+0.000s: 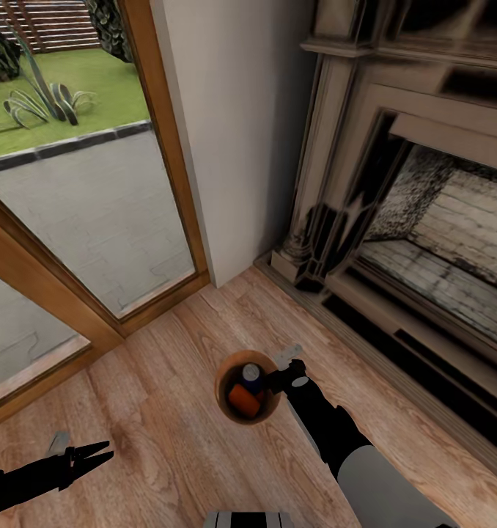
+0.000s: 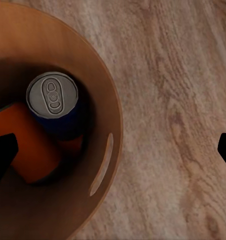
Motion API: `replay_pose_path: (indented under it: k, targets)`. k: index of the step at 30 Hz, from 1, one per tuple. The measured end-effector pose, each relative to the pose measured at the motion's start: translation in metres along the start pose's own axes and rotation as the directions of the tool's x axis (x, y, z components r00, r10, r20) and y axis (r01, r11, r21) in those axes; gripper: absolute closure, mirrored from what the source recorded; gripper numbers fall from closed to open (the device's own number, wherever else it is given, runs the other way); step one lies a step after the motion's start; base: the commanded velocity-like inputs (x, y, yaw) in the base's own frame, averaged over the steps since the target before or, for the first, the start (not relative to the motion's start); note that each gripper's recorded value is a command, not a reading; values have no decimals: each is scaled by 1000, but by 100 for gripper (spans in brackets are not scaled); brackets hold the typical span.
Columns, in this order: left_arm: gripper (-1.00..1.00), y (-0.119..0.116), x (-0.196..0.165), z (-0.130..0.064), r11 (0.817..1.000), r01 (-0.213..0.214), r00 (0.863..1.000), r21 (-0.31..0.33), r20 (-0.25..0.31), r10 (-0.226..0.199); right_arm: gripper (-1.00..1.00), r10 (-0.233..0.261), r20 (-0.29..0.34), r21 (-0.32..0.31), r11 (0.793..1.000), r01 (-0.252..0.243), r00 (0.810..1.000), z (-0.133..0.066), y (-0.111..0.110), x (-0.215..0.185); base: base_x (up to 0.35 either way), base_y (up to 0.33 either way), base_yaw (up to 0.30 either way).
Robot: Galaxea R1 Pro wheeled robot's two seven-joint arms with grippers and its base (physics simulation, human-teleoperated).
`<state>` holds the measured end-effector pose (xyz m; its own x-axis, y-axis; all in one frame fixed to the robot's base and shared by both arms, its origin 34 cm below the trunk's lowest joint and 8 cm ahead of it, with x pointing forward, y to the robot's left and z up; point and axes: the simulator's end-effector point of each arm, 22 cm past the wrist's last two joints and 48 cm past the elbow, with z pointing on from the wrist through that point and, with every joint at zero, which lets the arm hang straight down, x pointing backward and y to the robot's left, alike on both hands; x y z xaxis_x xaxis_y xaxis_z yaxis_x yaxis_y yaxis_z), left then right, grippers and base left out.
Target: Put the three can of soda from the living room inside the tash can in the kitchen.
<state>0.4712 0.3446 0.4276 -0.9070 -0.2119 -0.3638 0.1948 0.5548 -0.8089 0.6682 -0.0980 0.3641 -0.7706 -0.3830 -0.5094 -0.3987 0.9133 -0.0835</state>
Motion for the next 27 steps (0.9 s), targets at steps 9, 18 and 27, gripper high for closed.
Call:
replay_pose_path:
  k: [9,18,27]
  targets:
    - [-100,-5,-3,-2,1000,0,1000,0,0,0,-100,0,0,0,1000,0,1000,-5,-1,-4,0,0,0]
    - [-100,-19,-13,-10,1000,0,1000,0,0,0,-100,0,0,0,1000,0,1000,-19,-4,-16,0,0,0]
    - [-100,-34,-22,-17,1000,0,1000,0,0,0,-100,0,-1,0,1000,0,1000,-33,-6,-27,0,0,0]
